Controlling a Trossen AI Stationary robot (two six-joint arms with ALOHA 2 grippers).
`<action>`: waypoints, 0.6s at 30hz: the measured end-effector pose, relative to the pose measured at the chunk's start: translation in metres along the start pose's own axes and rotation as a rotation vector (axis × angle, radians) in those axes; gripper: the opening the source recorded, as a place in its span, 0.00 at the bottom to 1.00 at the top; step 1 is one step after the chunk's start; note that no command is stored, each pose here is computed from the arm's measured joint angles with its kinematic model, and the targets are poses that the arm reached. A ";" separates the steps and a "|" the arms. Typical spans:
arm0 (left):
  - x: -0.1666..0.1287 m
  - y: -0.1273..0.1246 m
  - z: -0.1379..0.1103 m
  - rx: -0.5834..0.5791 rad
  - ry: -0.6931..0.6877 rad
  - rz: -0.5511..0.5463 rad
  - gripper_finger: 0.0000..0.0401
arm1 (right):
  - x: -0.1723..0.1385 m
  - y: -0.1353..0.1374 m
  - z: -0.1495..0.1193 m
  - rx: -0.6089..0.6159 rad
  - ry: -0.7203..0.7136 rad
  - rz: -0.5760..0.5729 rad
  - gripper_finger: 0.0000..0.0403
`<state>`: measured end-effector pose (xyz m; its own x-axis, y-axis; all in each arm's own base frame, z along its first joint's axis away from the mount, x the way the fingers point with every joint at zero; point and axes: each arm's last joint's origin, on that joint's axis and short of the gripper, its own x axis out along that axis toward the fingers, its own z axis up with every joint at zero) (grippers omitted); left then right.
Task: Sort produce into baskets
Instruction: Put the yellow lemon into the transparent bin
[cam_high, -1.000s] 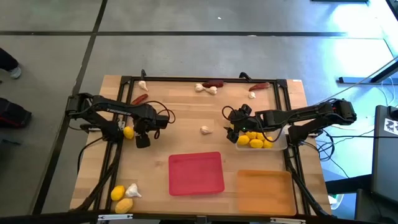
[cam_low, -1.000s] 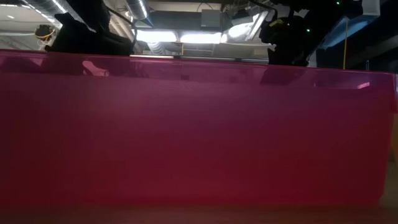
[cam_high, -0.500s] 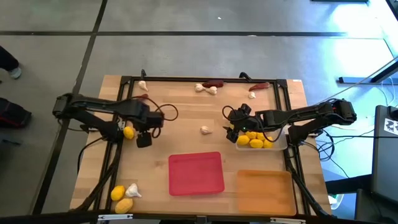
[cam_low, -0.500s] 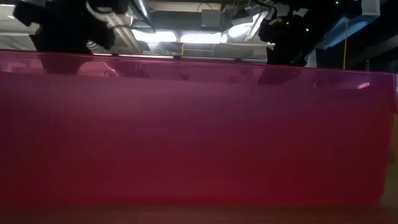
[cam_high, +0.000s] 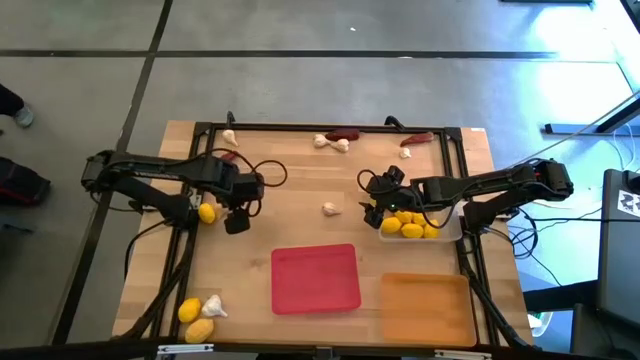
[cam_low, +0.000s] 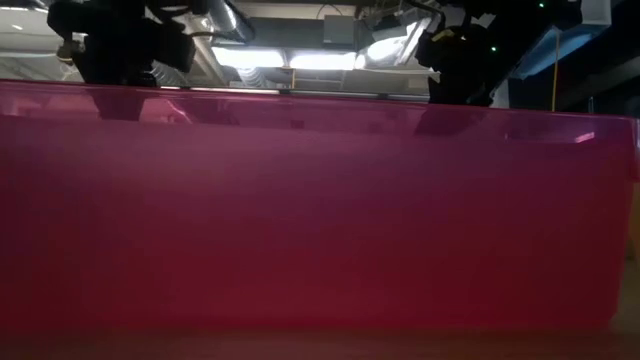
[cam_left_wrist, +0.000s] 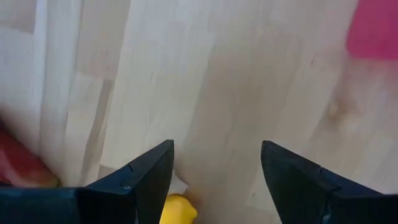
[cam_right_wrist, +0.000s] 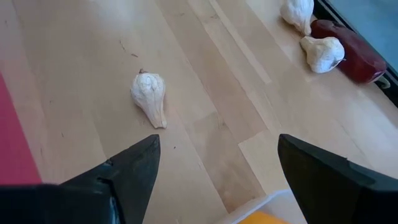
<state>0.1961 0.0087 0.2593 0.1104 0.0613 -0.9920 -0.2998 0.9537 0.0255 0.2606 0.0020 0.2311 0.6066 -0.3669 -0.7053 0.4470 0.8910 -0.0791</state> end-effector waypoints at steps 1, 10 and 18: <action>0.001 0.001 0.000 -0.004 0.009 0.002 0.59 | 0.000 0.000 0.000 -0.001 -0.001 -0.001 0.79; 0.025 0.009 0.000 -0.060 0.333 0.108 0.59 | 0.000 0.000 0.000 -0.001 -0.003 -0.001 0.79; 0.063 0.011 -0.001 -0.001 0.607 0.274 0.59 | 0.000 0.000 0.000 -0.002 -0.001 0.001 0.79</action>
<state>0.1984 0.0223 0.1973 -0.5226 0.1244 -0.8435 -0.2419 0.9270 0.2865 0.2608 0.0020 0.2312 0.6081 -0.3660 -0.7045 0.4450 0.8920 -0.0792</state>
